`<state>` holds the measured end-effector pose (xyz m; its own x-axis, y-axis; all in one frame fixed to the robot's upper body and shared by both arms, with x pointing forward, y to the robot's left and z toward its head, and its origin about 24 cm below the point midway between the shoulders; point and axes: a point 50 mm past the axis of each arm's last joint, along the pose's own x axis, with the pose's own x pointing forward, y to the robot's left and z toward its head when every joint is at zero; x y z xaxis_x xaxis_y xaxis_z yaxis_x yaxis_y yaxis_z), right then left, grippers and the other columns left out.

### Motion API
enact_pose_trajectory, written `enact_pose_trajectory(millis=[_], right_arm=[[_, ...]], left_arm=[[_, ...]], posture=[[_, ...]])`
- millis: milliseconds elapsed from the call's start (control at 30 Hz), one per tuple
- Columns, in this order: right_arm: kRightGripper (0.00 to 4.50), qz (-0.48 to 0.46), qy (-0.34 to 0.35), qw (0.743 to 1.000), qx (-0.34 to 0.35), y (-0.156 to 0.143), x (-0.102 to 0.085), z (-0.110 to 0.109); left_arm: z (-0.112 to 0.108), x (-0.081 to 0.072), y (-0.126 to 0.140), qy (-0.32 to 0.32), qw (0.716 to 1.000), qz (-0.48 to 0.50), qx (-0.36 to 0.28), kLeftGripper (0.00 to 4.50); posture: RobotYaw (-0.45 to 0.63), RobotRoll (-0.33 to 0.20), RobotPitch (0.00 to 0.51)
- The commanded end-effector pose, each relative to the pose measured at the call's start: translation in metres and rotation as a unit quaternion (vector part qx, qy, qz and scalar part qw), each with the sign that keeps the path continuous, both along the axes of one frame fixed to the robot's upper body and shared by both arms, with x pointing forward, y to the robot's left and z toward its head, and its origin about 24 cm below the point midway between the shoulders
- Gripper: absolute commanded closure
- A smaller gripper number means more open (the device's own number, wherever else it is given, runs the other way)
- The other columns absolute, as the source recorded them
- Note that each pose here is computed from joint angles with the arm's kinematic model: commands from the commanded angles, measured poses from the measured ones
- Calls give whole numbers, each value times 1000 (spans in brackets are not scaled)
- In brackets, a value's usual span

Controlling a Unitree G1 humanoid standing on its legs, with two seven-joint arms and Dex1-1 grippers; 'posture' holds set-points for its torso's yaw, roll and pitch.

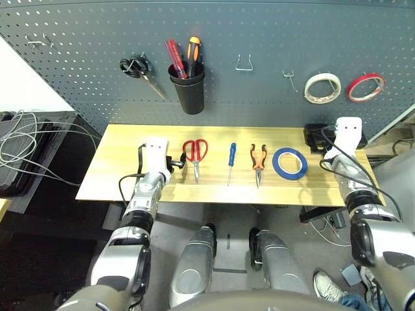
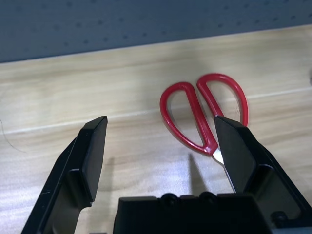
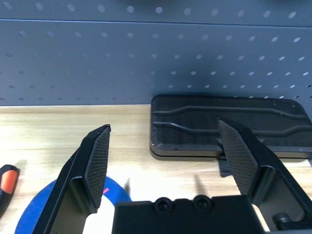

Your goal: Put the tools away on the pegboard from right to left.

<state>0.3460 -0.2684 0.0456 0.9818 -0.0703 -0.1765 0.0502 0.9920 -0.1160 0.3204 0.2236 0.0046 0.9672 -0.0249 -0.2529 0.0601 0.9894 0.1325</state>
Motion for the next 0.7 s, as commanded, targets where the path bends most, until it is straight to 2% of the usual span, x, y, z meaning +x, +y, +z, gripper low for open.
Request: enact_pose_trajectory(millis=[33,300,500,700], right_arm=[[0,-3,6,1000,1,-3,-3,-4],[0,5,1,1000,9,-4,-1,2],[0,12,85,996,12,-5,-12,-22],[0,25,145,989,20,4,-18,-37]], left_arm=[[-2,-3,4,-1,1000,7,3,33],[9,-1,-4,-27,998,-47,10,33],[15,2,-19,-27,991,-128,41,33],[17,-3,-33,-38,984,-165,47,33]], posture=[[20,0,222],[0,0,212],[11,0,224],[30,0,249]])
